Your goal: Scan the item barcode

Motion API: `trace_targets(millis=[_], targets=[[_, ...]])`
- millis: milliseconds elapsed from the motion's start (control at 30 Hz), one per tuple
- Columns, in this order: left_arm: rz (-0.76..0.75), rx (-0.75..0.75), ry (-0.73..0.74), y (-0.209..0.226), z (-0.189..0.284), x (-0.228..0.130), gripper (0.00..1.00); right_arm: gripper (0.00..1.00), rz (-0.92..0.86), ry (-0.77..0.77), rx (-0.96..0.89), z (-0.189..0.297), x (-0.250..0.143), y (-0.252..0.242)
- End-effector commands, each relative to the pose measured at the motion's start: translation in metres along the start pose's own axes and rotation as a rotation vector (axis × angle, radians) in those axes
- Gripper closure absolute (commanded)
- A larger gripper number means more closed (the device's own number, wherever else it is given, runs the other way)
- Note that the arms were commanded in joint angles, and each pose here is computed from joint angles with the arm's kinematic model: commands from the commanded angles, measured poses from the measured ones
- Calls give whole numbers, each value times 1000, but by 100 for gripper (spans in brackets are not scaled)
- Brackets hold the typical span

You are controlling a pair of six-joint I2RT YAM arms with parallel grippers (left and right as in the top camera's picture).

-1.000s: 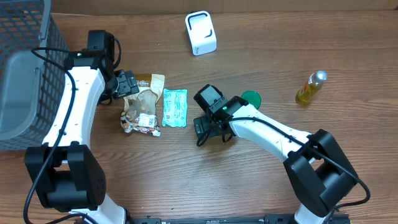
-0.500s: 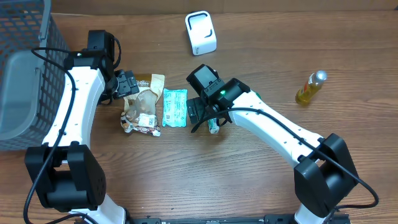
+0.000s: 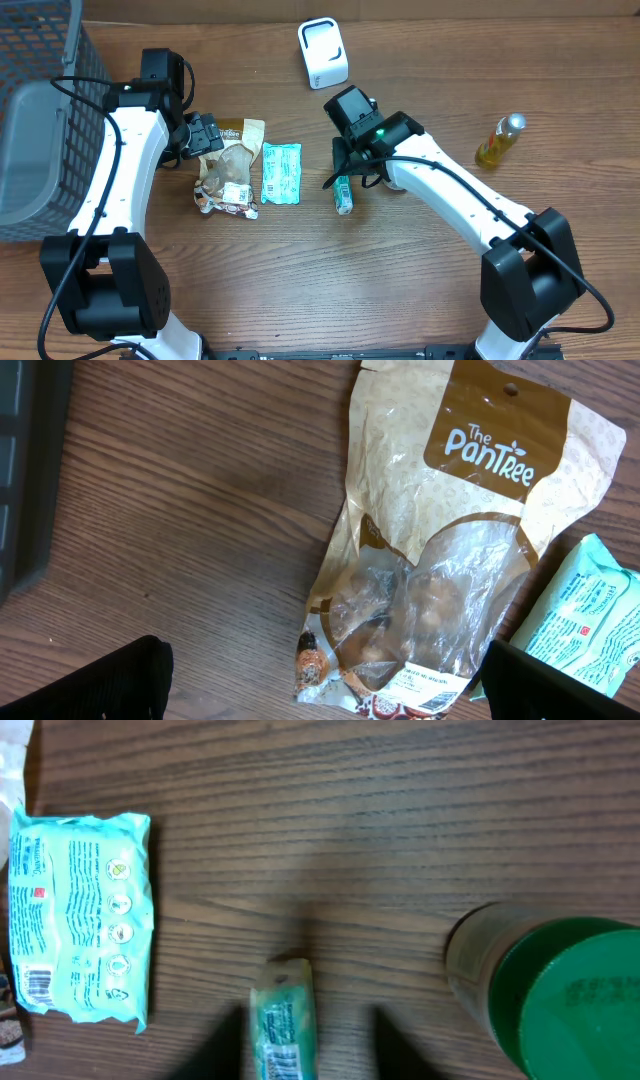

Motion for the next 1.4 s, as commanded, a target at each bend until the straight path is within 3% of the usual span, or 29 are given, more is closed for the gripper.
trace_targets(millis=[0,700,1367], targets=[[8,12,16,2,-5,-1,0,96,-12,-16,27,11,4,5],[9,12,16,2,-5,-1,0,96,-27,101,-17,-20,-29,-15],[9,12,16,2,-5,-1,0,91,-29,82,-4,-21,-26,-13]])
Point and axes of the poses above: each gripper's point midway between its finger pads, its own z axis back along the fingers, its own y axis along the line the jaws close on, x = y × z, the point moved 7 cm from there along z, back along the fingers, and after that the axes turned 15 degrees about -z, right-handed, at the moved point
